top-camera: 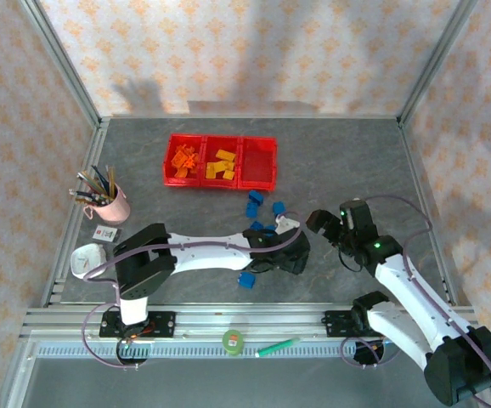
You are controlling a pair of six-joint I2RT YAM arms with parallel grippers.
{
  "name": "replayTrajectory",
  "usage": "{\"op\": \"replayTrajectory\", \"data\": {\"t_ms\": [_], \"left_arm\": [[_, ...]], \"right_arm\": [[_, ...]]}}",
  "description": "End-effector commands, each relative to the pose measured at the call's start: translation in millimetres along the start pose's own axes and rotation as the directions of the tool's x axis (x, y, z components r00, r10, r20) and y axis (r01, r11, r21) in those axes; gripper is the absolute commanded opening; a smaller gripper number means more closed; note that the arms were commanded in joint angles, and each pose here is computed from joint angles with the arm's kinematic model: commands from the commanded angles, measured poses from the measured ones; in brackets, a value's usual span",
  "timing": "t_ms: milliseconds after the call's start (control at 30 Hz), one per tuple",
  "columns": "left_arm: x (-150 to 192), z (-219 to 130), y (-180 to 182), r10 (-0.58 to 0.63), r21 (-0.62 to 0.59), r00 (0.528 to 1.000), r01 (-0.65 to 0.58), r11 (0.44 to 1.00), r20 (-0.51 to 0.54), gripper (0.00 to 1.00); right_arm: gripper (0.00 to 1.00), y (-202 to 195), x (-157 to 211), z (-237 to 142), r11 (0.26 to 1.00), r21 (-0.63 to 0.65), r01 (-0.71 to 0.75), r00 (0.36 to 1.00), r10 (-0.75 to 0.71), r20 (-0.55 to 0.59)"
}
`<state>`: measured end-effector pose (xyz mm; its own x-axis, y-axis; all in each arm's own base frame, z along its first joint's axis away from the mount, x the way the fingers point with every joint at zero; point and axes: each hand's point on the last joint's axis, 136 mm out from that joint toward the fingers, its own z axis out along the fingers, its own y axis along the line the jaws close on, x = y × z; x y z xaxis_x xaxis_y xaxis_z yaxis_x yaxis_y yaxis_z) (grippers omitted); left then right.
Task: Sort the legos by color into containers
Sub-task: Pick up the lego from the middle-left of the table.
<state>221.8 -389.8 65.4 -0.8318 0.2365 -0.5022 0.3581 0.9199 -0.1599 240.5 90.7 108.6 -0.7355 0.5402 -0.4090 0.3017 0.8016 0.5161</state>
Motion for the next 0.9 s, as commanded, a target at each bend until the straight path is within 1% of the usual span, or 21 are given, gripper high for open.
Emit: {"op": "replayTrajectory", "data": {"t_ms": [0, 33, 167, 500, 567, 633, 667, 867], "left_arm": [[-3, 7, -7, 0.005, 0.006, 1.0, -0.005, 1.0, 0.002, 0.94], [1, 15, -7, 0.01, -0.004, 1.0, -0.01, 1.0, -0.013, 0.94], [8, 29, -11, 0.021, -0.001, 0.999, -0.021, 1.0, -0.039, 0.94], [17, 46, -9, 0.034, -0.031, 0.997, -0.036, 0.999, -0.071, 0.88], [17, 47, -9, 0.035, -0.035, 0.997, -0.037, 0.999, -0.073, 0.82], [16, 46, -9, 0.033, -0.031, 0.997, -0.035, 0.999, -0.068, 0.68], [16, 45, -9, 0.032, -0.028, 0.997, -0.034, 0.999, -0.064, 0.66], [13, 42, -6, 0.034, -0.044, 0.998, -0.036, 0.998, -0.057, 0.66]], "right_arm": [[1.0, -10, -11, -4, 0.998, 0.053, -0.029, 0.998, 0.026, 0.058], [1.0, -10, -14, -5, 0.998, 0.054, -0.029, 0.997, 0.026, 0.066], [1.0, -4, -17, -5, 0.999, 0.029, -0.027, 0.997, 0.025, 0.073], [1.0, 1, -10, 3, 1.0, -0.01, 0.002, 1.0, -0.002, 0.029], [1.0, 2, -10, 2, 1.0, -0.011, 0.006, 1.0, -0.006, 0.03], [1.0, 2, -10, 2, 1.0, -0.013, 0.01, 1.0, -0.01, 0.029], [1.0, 3, -10, 2, 1.0, -0.014, 0.011, 0.999, -0.011, 0.03], [1.0, 5, -8, 3, 0.999, -0.028, 0.017, 1.0, -0.017, 0.021]]}}
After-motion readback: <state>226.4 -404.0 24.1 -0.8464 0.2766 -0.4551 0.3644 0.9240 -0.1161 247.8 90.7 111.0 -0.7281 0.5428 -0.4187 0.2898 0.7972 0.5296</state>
